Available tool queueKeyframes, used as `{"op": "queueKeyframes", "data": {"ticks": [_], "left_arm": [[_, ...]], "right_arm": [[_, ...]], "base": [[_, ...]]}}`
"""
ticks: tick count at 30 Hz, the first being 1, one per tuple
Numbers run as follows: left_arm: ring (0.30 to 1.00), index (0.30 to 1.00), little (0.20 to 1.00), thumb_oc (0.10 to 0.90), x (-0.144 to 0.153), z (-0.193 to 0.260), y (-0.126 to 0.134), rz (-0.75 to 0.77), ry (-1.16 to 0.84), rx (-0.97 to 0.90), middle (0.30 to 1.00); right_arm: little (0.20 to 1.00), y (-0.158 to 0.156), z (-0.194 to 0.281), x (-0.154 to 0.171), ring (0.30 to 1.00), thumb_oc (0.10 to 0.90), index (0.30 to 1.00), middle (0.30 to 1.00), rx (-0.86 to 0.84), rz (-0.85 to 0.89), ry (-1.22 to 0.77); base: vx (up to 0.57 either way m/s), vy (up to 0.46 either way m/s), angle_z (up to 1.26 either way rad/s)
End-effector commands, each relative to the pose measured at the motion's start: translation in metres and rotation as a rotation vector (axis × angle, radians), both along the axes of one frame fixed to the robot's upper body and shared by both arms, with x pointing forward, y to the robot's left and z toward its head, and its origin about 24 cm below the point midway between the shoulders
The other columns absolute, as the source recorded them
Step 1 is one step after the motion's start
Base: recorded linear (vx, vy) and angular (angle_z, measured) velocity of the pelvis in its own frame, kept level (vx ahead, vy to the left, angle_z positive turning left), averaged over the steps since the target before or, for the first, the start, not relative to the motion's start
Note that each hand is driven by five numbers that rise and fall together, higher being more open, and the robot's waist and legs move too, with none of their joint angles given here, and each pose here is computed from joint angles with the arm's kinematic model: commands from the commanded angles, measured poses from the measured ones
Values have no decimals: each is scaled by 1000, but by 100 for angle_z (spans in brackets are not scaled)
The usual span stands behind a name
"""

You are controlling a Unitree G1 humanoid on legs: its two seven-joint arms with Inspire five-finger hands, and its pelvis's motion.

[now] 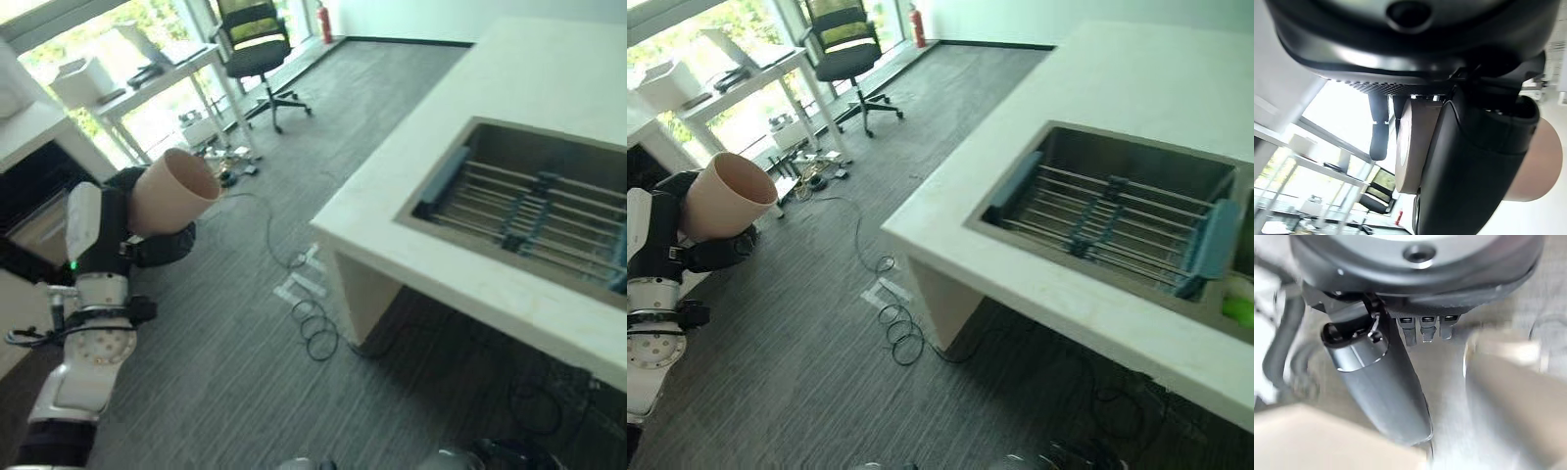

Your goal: Place the dishes in the dishwasher.

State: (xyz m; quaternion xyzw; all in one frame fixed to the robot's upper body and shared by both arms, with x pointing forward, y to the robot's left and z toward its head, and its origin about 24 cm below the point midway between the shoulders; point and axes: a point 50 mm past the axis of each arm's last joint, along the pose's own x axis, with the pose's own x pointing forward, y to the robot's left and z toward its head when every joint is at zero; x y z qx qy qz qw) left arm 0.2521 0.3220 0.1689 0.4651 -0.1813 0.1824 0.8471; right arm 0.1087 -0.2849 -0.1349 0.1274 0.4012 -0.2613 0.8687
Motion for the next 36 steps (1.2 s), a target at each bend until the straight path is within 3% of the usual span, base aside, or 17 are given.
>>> {"op": "queueKeyframes", "data": {"ticks": [1, 6, 8, 12, 21, 30, 36], "left_arm": [[300, 300, 300, 400, -14, 86, 11, -24, -371, 3, 300], [300, 300, 300, 400, -18, 87, 6, -125, -353, 16, 300], [300, 300, 300, 400, -13, 70, -14, -161, -322, 19, 300], [300, 300, 300, 400, -9, 61, -27, -178, -325, 0, 300], [300, 300, 300, 400, 7, 62, -38, -258, -332, -110, 300], [300, 300, 300, 400, 7, 41, -49, -295, -259, -126, 300], [300, 300, 300, 400, 7, 40, -58, -311, -260, -71, 300]], "right_arm": [[900, -13, 15, 16, 900, 800, 900, 900, -71, 21, -98], [900, -6, 18, 25, 900, 800, 900, 900, -17, 9, -145], [900, 4, 16, 25, 900, 800, 900, 900, 19, 74, -117], [900, 8, 8, 12, 900, 800, 900, 900, 45, 78, -65], [900, -7, -7, -29, 900, 800, 900, 900, 59, 62, 147], [900, -14, -8, -37, 900, 800, 900, 900, 55, 100, 231], [900, 7, -16, -41, 900, 800, 900, 900, 114, 37, 183]], "base": [[-63, 319, 86], [31, 259, 128], [251, 119, 130], [214, -9, 65], [243, -14, -8], [456, 255, -7], [467, 273, -16]]}}
